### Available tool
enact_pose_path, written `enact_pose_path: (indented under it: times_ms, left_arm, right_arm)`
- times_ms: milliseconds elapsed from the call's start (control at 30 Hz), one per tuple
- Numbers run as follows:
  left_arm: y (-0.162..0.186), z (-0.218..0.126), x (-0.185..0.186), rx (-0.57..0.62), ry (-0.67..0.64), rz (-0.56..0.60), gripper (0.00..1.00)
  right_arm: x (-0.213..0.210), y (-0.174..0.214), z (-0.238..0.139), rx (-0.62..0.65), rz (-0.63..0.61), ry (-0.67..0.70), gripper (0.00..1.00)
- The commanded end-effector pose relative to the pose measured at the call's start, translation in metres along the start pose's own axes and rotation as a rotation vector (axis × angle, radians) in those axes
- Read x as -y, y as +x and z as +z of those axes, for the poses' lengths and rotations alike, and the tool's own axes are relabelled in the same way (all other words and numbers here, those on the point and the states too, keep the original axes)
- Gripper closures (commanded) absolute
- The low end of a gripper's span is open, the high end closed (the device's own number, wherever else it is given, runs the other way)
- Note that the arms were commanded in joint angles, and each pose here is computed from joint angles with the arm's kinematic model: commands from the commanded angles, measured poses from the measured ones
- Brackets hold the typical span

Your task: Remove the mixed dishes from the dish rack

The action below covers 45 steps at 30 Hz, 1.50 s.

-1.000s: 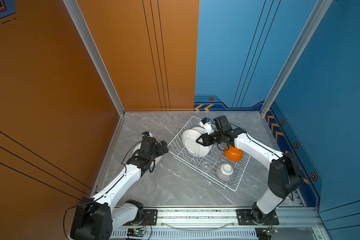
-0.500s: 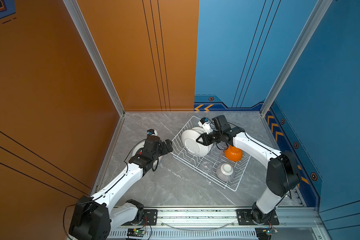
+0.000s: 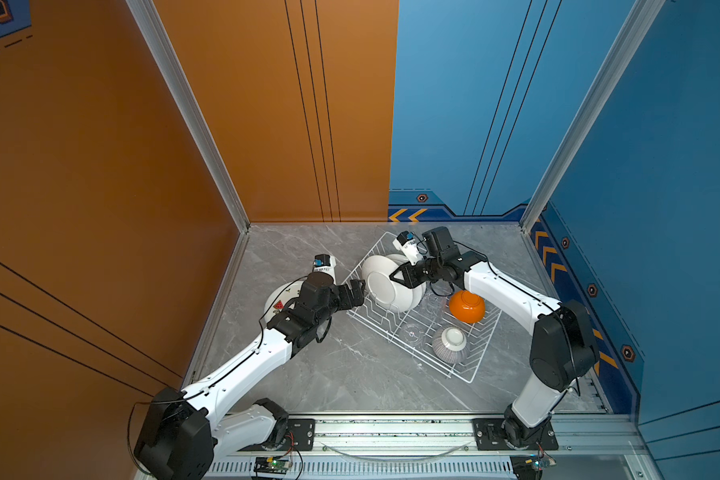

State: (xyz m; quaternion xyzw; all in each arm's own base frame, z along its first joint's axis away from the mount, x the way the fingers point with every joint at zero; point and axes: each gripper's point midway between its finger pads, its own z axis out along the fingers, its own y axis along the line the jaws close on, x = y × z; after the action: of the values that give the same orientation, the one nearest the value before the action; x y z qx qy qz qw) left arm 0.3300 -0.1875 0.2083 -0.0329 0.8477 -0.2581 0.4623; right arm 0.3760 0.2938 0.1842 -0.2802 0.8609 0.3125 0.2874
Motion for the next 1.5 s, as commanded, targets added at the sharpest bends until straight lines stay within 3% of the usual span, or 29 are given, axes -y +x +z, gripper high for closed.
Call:
enact_pose_path:
  times_ms: [0,100,1467]
  left_arm:
    - [-0.007,0.001,0.016,0.021,0.052,0.030,0.02]
    - [-0.006,0.002,0.018,0.020,0.058,0.031,0.02]
    - [-0.011,-0.007,0.037,0.044,0.119,0.011,0.02]
  right_arm:
    - [0.004,0.004,0.003,-0.030,0.048,0.026,0.95]
    - [0.004,-0.001,0.002,-0.021,0.050,0.022,1.00]
    - [-0.028,-0.067,-0.048,0.150,0.029,-0.055,1.00]
